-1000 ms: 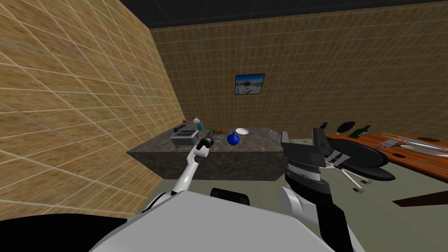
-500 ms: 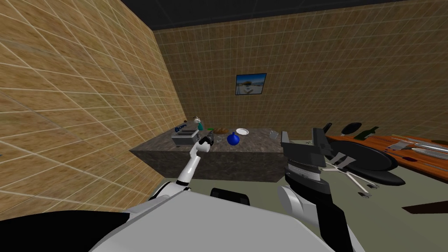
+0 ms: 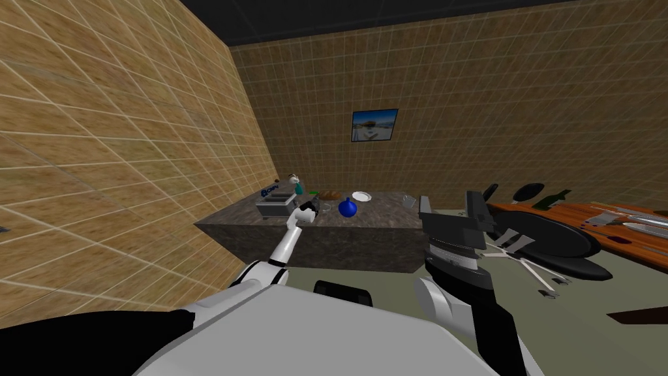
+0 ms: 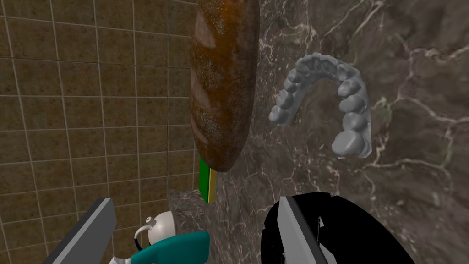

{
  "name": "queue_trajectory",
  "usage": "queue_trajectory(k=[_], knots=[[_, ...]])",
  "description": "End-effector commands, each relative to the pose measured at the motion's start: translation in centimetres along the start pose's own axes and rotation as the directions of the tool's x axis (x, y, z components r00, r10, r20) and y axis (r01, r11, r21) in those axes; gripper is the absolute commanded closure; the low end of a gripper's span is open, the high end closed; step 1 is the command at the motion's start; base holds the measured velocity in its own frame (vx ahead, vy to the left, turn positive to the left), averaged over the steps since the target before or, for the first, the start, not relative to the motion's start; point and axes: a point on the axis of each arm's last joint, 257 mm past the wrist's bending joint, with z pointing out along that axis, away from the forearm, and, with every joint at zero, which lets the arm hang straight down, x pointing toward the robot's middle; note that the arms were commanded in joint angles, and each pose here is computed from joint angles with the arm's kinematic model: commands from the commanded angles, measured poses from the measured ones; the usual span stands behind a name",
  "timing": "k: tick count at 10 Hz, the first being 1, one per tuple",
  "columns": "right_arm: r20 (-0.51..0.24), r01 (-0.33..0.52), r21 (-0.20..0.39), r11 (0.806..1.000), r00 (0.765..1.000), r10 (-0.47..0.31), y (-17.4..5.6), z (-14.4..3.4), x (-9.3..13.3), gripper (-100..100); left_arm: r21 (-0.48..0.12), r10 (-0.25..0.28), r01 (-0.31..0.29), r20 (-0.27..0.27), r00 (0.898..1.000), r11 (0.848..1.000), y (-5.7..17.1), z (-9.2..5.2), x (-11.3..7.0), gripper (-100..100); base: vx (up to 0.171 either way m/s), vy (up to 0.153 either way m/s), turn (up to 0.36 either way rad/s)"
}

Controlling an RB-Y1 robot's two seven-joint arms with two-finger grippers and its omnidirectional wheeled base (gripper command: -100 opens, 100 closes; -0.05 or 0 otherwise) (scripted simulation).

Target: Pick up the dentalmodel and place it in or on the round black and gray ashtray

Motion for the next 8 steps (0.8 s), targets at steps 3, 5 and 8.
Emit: queue_trajectory(k=[3, 5, 8], knots=[[0.000, 0.000, 0.000, 1.000, 1.000, 0.000, 0.0, 0.0, 0.0, 0, -0.107, -0.055, 0.057, 0.023, 0.998, 0.993, 0.9, 1.5, -0.2, -100, 0.013, -0.013, 0.030], [0.000, 0.000, 0.000, 1.000, 1.000, 0.000, 0.0, 0.0, 0.0, 0, -0.155, -0.053, 0.058, 0.037, 0.998, 0.986, 2.4, 1.9, -0.5, -100, 0.013, -0.011, 0.005], [0.000, 0.000, 0.000, 1.000, 1.000, 0.000, 0.0, 0.0, 0.0, 0, -0.247, -0.109, 0.122, 0.066, 0.992, 0.961, 3.0, 2.8, -0.4, -100, 0.016, -0.007, 0.026]])
